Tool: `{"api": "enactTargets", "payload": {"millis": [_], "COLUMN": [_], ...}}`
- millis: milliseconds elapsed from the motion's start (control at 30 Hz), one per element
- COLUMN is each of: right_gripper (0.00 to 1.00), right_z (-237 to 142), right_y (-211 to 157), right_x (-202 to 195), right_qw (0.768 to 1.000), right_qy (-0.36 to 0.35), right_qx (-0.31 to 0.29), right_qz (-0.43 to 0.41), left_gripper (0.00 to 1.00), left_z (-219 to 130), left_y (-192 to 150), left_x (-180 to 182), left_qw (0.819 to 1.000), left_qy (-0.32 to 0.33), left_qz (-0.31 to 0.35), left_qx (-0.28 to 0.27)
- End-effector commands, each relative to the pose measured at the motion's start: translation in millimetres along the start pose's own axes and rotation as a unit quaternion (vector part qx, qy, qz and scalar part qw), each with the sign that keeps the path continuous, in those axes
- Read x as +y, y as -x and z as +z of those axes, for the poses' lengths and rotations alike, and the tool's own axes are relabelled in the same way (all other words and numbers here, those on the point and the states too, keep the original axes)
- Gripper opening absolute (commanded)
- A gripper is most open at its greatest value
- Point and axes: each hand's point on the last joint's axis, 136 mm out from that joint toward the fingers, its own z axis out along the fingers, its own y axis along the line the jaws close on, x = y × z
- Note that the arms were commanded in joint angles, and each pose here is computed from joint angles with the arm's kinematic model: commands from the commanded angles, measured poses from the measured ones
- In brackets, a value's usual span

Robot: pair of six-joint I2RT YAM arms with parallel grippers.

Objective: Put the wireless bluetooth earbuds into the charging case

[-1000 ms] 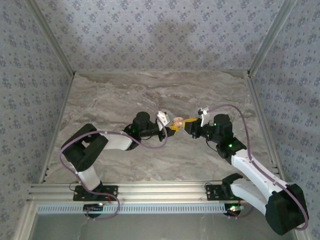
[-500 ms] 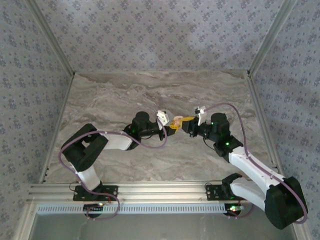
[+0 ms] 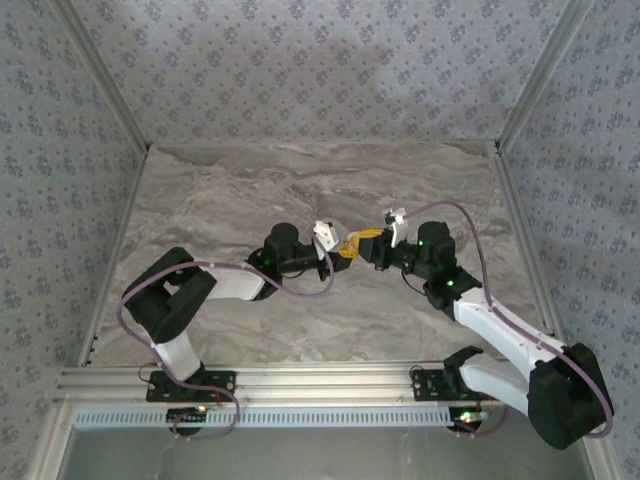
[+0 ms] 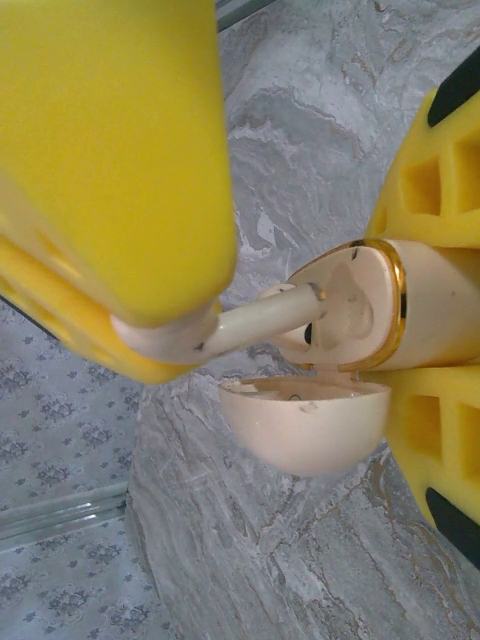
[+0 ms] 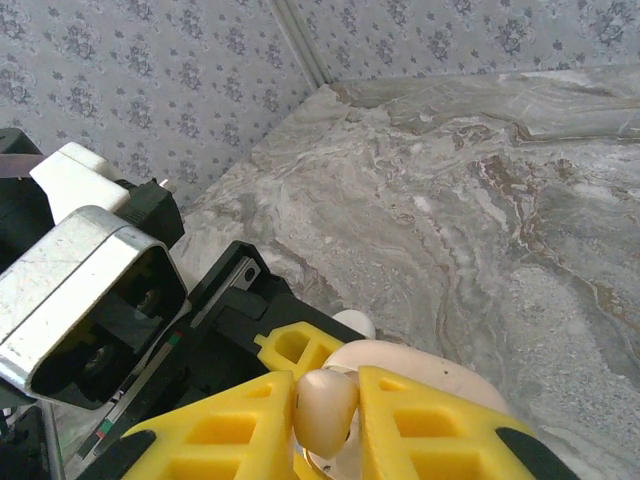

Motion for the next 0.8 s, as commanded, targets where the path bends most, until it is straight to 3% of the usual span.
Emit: {"api": "enactTargets", "payload": {"millis": [0, 767], "right_gripper": [0.23, 0.23], "right_z": [2.2, 7.8], "right_y": [13.0, -7.0], "right_x": [9.1, 15.0], "right_qw": [1.000, 0.998], "right_qy": [0.015, 0.048], "right_qx": [-0.014, 0.029], "right_qz": [-0.016, -0.014], "left_gripper": [0.12, 0.12], "left_z": [2.9, -1.3], "left_y": [15.6, 36.3], "left_x": [-7.9, -9.0], "left_qw": [0.999, 0.998], "left_qy": [-0.018, -0.016], "left_qz": [0.014, 0.028], "left_qx": [-0.026, -0.047]}}
